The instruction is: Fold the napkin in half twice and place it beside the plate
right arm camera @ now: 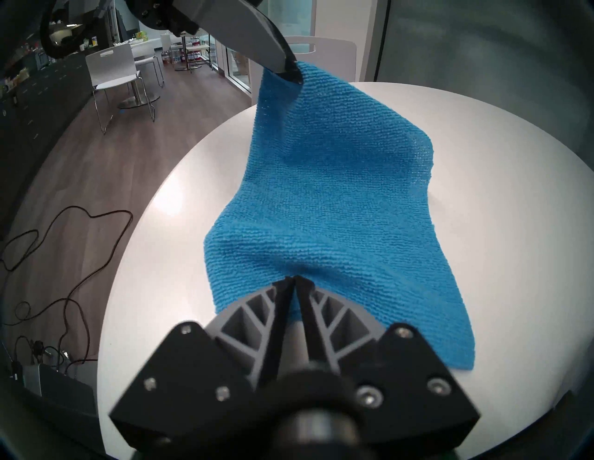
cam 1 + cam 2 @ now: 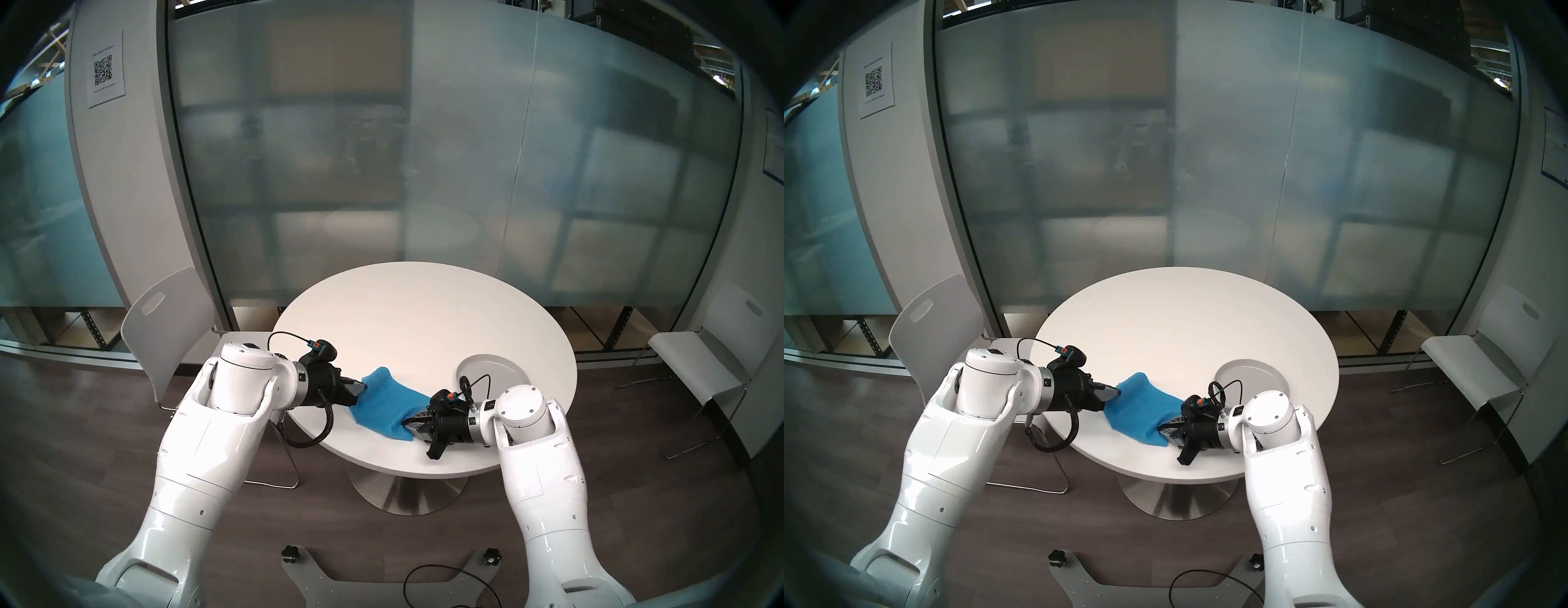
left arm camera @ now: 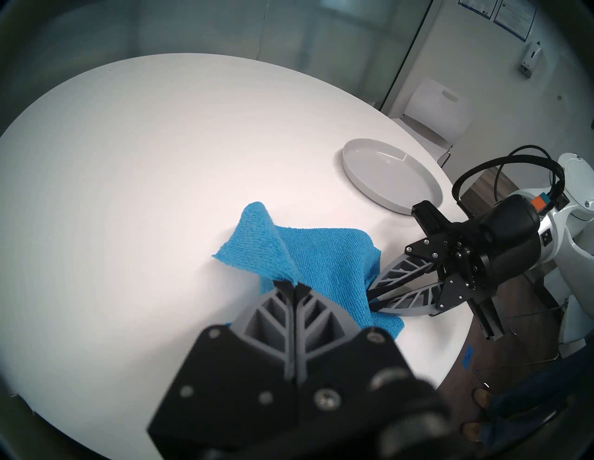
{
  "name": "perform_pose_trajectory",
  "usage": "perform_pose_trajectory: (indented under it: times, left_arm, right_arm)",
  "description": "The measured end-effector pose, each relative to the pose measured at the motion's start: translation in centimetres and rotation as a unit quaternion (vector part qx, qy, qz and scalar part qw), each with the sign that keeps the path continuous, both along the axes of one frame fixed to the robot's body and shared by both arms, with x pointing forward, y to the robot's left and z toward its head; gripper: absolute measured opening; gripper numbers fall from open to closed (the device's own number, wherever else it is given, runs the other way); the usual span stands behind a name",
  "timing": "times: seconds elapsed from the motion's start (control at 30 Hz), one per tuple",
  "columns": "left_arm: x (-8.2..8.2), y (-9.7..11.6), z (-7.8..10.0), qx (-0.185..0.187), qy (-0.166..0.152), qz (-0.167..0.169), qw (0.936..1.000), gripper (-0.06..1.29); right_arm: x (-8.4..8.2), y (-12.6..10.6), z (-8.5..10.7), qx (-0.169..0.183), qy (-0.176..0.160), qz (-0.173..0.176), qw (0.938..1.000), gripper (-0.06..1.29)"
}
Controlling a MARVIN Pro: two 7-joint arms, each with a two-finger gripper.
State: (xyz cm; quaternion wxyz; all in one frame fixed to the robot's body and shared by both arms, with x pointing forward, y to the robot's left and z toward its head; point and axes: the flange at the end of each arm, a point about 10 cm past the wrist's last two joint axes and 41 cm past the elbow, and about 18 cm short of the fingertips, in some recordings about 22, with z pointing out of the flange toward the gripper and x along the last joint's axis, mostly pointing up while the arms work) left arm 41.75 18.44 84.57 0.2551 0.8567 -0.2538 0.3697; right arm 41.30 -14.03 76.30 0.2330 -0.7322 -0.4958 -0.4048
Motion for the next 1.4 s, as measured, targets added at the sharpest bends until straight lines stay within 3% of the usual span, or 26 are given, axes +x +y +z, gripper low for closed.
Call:
perform_pose_trajectory:
  times: [1.1, 1.4]
  left_arm:
    - [-0.1, -0.1, 0.8, 0.003, -0.017, 0.02, 0.9996, -0.02]
    - [-0.7, -0.4, 0.1, 0.007, -0.017, 0.032, 0.9993, -0.02]
  right_arm:
    - [1.7, 3.8, -0.5, 0.012, -0.009, 0.004, 0.9999, 0.28]
    - [1.9, 5.0, -0.4, 0.016, -0.015, 0.006, 0.9997, 0.28]
